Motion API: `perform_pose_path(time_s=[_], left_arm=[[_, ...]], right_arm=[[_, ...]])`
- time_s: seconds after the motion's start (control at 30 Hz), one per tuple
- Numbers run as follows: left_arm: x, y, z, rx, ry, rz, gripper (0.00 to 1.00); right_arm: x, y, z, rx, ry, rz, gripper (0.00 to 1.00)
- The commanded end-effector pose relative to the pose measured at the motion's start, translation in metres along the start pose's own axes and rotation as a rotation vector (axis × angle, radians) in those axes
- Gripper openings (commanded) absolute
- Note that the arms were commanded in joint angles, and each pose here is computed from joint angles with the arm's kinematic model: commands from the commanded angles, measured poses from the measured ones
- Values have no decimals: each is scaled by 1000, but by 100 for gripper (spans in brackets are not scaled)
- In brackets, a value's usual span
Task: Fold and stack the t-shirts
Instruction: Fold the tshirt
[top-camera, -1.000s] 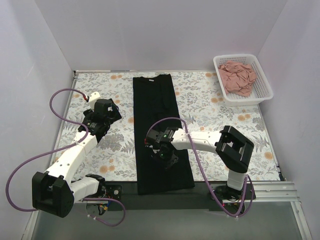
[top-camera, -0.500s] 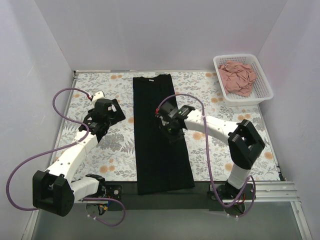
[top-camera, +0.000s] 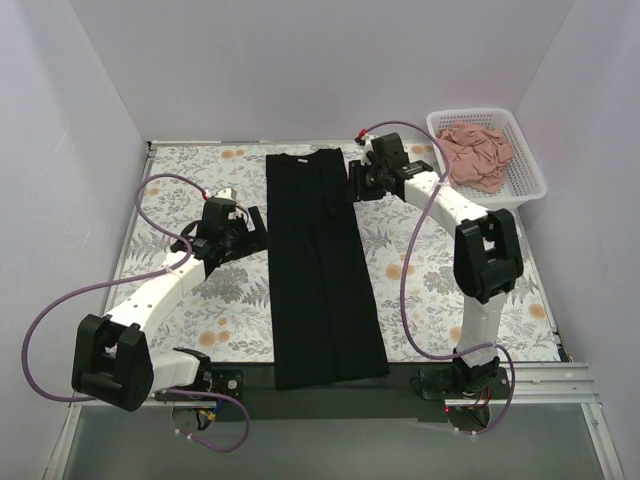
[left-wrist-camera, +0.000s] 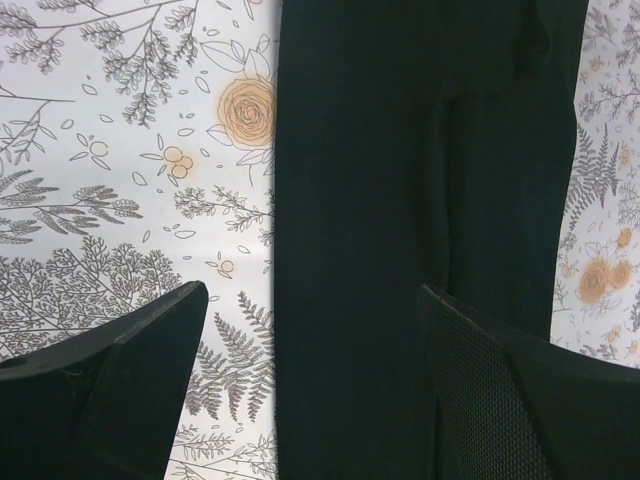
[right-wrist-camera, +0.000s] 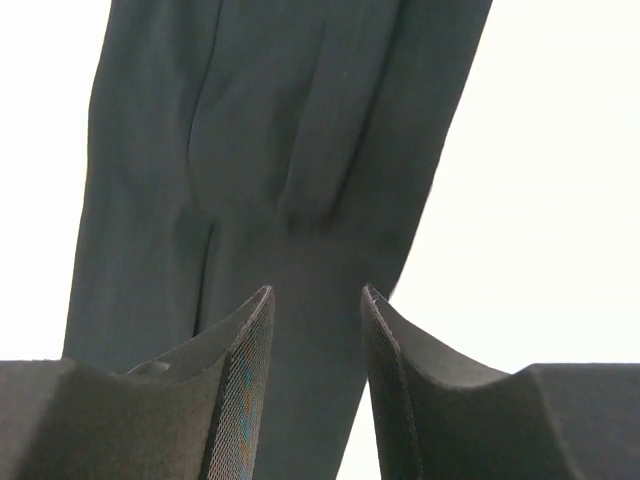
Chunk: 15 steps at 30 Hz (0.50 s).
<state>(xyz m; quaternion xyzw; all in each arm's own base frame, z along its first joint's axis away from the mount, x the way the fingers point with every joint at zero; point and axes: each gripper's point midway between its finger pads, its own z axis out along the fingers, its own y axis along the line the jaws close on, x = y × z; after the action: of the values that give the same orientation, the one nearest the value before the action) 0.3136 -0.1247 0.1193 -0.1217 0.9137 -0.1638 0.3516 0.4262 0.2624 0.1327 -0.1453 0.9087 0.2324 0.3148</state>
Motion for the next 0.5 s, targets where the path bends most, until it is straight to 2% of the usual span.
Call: perform_pose_path(time_s=[0.0,0.1,0.23,0.47], left_arm=[[11,-5,4,36,47,3,85],[17,-9,9,53,84,-4,85],[20,-8,14,47,99,-1,85],[17,-5,11,36,80,-2,85]], right_arm=[[-46,13,28,-99,-137,-69,48],[-54,15,47,-134,-161,-85,49],[-51,17,68,-130,-165,-144,56],[-34,17,96,15,-158,-302,58]])
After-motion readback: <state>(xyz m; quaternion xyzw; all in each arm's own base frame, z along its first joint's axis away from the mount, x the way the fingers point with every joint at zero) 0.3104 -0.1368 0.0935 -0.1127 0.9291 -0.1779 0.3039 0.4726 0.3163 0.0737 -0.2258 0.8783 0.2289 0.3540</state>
